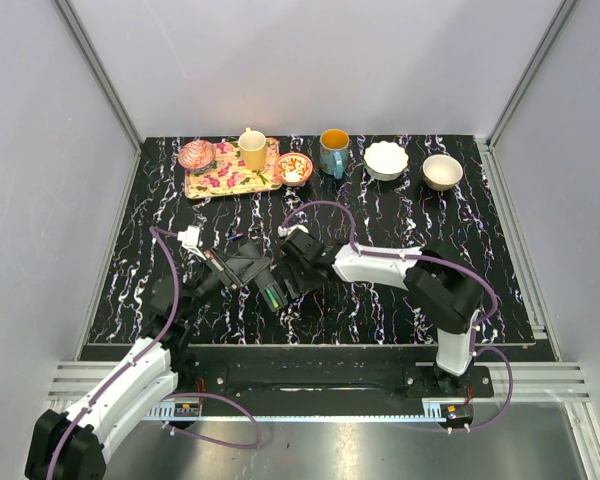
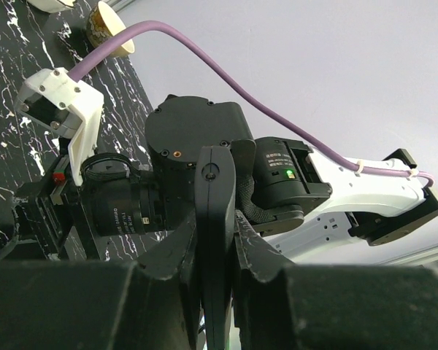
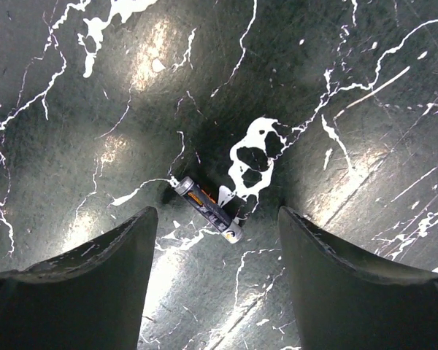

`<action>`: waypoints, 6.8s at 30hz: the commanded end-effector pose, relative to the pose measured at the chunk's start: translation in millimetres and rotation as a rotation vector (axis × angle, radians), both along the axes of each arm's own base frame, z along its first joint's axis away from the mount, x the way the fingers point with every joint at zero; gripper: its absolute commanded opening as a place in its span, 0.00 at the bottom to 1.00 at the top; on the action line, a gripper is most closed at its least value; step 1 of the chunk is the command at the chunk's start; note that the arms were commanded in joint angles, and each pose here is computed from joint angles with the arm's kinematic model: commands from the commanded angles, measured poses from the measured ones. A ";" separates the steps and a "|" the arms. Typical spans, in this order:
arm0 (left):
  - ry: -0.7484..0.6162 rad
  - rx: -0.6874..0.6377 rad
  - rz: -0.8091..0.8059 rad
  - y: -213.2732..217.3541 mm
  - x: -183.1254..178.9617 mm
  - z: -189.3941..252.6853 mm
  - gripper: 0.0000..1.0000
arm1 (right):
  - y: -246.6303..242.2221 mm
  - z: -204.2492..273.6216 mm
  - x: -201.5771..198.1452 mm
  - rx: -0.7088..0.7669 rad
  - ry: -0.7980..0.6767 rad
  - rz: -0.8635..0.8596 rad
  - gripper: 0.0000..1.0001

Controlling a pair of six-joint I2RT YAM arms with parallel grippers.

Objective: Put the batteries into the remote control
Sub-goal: Move the battery to the center of the board, then pick up the battery from the center of the board, then load the battery into the remote control.

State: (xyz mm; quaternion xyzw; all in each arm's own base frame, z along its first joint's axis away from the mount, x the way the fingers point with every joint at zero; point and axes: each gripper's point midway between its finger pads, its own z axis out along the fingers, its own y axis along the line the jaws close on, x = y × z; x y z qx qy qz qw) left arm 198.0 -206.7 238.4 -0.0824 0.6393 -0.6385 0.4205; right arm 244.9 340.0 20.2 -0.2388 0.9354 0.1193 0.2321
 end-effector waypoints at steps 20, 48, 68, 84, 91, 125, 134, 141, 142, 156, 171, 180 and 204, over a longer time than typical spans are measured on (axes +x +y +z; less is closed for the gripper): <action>-0.042 -0.031 0.014 3.2 -1.7 9.4 0.00 | -4.0 -17.9 -6.5 -0.082 0.016 -0.016 0.28; -0.046 -0.038 -0.034 -9.0 7.9 14.1 0.00 | -105.4 -2.5 74.0 -0.244 -0.062 -0.289 0.00; -0.035 -0.027 -0.022 -7.1 8.2 6.2 0.00 | -108.0 -9.5 59.1 -0.236 -0.006 -0.287 0.27; -0.039 -0.042 -0.033 -22.1 23.5 14.4 0.00 | -129.6 56.0 48.1 -0.134 -0.125 -0.358 0.00; -0.047 -0.100 -0.054 -49.5 49.4 28.4 0.00 | -121.7 149.6 -1.1 0.134 -0.096 -0.254 0.00; 0.043 -0.048 -0.108 -104.2 85.9 6.0 0.00 | -53.3 212.5 -49.9 0.247 0.106 0.004 0.00; 0.042 -0.049 -0.111 -105.0 86.3 7.2 0.00 | -52.6 197.2 -51.9 0.210 0.131 0.003 0.00; 0.037 -0.057 -0.134 -106.7 78.1 9.7 0.00 | -50.8 190.1 -47.3 0.192 0.133 -0.009 0.00; 0.037 -0.061 -0.138 -107.2 76.5 10.1 0.00 | -50.3 189.9 -46.6 0.193 0.132 -0.011 0.00; 0.038 -0.145 -0.241 -111.4 44.8 18.1 0.00 | -54.3 184.0 -31.9 0.139 0.086 -0.048 0.00; 0.059 -0.181 -0.268 -114.8 39.0 20.3 0.00 | -51.8 196.7 -14.8 0.178 0.000 -0.100 0.00; 0.060 -0.225 -0.288 -117.9 37.4 29.5 0.00 | -60.3 188.8 -7.6 0.133 -0.035 -0.135 0.00; 0.053 -0.224 -0.291 -120.2 33.5 30.2 0.00 | -68.9 185.6 -16.5 0.099 -0.014 -0.108 0.34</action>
